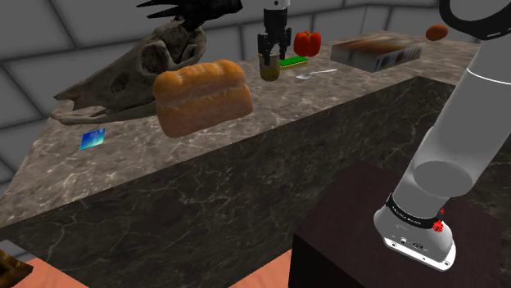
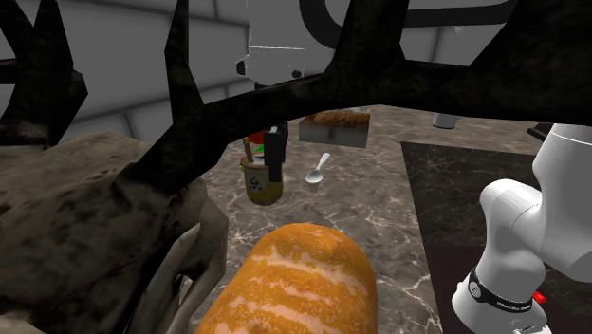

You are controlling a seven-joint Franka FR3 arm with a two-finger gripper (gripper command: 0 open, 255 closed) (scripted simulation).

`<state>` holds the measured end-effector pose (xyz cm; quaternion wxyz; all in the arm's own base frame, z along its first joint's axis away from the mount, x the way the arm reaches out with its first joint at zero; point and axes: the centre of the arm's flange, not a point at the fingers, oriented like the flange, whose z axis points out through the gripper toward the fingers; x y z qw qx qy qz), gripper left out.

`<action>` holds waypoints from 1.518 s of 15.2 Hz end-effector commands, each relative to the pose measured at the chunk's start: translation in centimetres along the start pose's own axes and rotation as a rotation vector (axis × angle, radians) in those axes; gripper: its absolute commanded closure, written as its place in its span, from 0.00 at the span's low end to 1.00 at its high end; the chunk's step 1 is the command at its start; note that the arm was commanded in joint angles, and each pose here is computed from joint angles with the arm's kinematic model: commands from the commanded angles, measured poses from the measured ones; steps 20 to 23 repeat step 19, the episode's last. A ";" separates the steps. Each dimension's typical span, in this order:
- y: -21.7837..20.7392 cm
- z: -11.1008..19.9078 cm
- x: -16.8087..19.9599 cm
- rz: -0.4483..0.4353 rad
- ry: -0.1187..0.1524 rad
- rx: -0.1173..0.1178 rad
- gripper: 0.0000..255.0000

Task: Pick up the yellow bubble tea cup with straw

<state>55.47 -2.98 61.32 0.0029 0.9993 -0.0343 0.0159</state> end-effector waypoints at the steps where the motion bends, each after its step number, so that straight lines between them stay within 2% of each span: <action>1: 0.0 0.1 0.0 -0.001 -0.002 0.000 1.00; 17: 0.0 -7.8 0.3 -0.001 -0.002 0.000 1.00; 23: 0.0 -7.9 0.3 -0.001 -0.002 0.000 1.00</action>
